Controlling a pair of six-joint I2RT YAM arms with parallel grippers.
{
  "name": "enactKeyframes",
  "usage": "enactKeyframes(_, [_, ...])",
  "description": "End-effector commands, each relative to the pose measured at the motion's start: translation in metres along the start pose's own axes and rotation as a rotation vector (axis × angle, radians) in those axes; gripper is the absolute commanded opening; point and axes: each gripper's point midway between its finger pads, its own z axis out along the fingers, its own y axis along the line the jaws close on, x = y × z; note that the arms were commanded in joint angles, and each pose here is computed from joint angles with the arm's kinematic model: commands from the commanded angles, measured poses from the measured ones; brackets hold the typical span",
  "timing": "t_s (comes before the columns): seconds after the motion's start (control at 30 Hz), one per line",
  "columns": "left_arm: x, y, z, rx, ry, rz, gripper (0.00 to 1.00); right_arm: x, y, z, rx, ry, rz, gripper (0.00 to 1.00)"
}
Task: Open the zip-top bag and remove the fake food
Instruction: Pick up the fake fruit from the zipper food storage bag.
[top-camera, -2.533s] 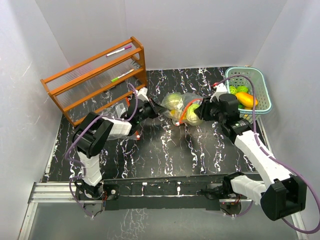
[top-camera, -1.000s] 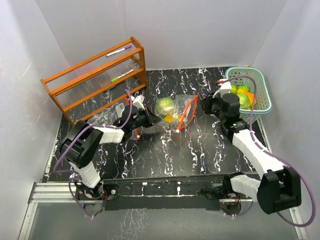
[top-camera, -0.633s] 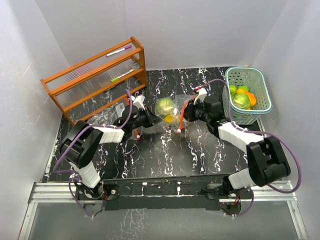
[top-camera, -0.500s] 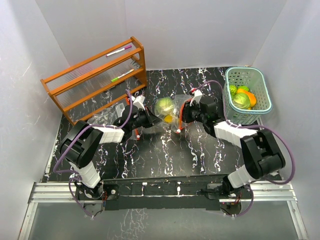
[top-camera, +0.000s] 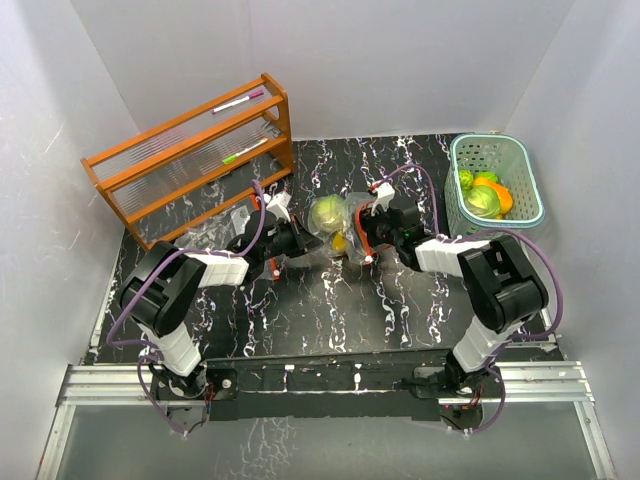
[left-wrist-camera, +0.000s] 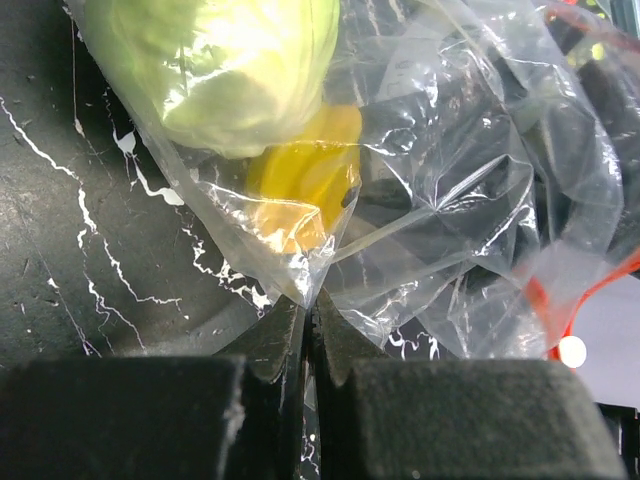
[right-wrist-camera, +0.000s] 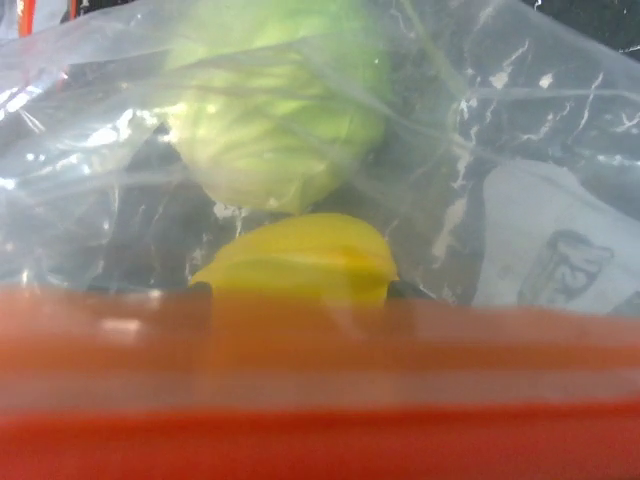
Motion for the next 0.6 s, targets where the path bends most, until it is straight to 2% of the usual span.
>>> enactKeyframes(0.0, [-0.013,-0.014,-0.001,0.034,-0.014,0.026,0.0,-0.062,0.021,-0.012,-0.019,-0.212,-0.13,0.77])
enactKeyframes(0.1, [-0.013,-0.016,-0.001,0.04,-0.019,0.021,0.0,-0.074,0.026,-0.011,-0.03,-0.24,-0.16,0.87])
enactKeyframes(0.23, [-0.012,-0.017,-0.001,0.048,-0.014,0.013,0.0,-0.054,0.021,0.013,-0.049,-0.167,-0.164,0.98])
enactKeyframes(0.37, [-0.014,-0.019,-0.001,0.047,-0.008,0.022,0.0,-0.014,0.012,0.038,-0.043,-0.075,-0.147,0.98])
enactKeyframes(0.57, [-0.015,-0.018,-0.003,0.031,-0.003,0.04,0.0,0.016,0.011,0.041,-0.035,-0.016,-0.138,0.98])
